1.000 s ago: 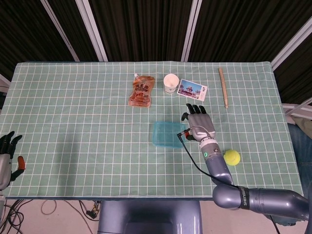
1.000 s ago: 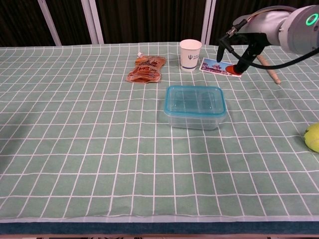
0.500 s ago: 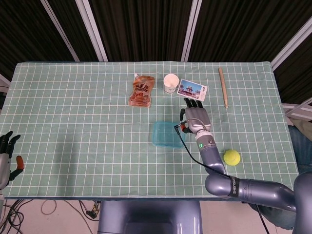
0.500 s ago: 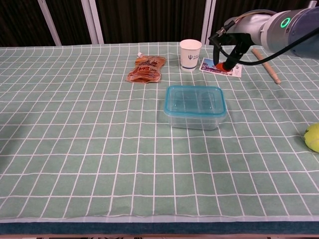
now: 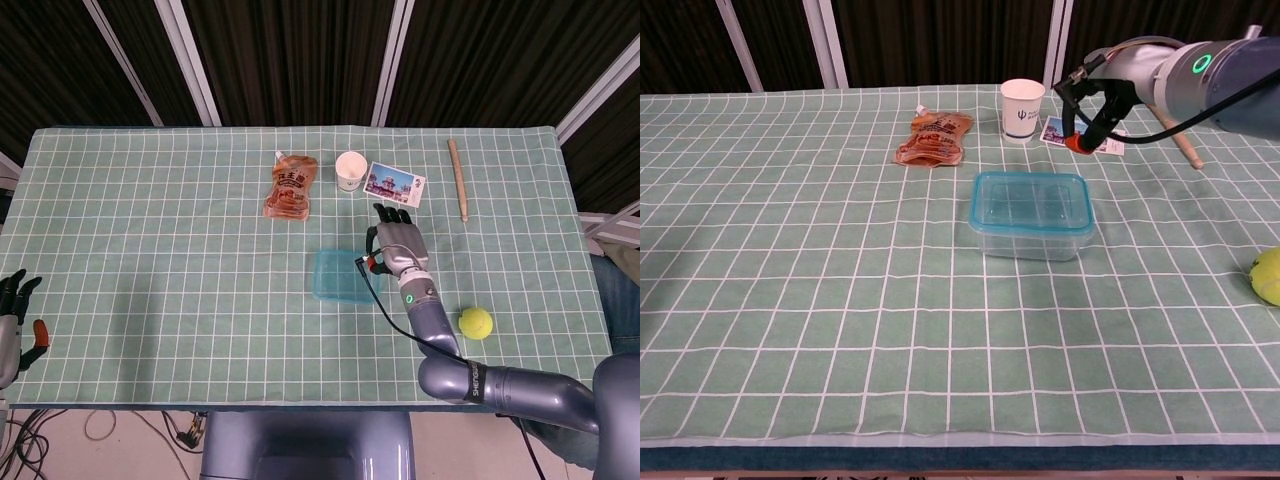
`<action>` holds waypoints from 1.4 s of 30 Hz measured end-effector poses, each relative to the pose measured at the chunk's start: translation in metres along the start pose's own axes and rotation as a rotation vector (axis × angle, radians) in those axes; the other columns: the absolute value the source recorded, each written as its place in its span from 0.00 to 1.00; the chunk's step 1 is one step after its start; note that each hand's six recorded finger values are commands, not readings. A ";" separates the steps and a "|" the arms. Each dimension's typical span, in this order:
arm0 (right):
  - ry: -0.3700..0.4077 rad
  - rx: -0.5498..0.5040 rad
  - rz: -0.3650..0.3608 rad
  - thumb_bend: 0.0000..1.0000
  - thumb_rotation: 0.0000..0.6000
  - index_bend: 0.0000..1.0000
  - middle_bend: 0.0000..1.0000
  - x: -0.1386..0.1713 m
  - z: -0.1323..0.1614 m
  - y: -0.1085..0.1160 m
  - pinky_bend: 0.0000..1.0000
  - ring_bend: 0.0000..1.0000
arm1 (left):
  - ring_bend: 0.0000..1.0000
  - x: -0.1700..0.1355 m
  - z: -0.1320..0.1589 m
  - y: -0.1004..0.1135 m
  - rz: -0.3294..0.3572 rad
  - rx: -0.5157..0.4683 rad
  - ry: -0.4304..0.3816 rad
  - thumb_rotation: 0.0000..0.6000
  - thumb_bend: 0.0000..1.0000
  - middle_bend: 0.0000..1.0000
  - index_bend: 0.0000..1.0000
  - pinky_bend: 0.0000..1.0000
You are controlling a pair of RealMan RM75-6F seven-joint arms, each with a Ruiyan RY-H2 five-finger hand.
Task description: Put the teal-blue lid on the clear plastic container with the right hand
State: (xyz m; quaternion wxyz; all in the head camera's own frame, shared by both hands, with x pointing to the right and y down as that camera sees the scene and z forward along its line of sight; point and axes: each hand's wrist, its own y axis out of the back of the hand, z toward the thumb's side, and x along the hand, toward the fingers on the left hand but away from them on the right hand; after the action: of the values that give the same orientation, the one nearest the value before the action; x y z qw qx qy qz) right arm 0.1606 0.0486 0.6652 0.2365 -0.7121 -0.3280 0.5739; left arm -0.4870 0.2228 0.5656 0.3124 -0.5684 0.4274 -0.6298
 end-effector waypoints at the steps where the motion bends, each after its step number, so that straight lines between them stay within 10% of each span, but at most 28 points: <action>1: -0.002 0.004 0.002 0.45 1.00 0.64 0.07 -0.001 0.000 -0.002 0.00 0.00 | 0.00 0.000 0.000 0.000 0.000 0.000 0.000 1.00 0.64 0.00 0.11 0.00; 42: -0.090 0.002 0.048 0.45 1.00 0.64 0.07 -0.034 -0.017 -0.046 0.00 0.00 | 0.00 0.001 -0.002 0.000 -0.001 0.002 0.014 1.00 0.64 0.00 0.11 0.00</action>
State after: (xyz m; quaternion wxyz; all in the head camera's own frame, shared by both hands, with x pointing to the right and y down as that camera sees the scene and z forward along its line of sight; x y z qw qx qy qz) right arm 0.1638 0.0553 0.7249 0.2083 -0.6931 -0.3204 0.6112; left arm -0.4896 0.2223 0.5657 0.3096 -0.5639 0.4287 -0.6343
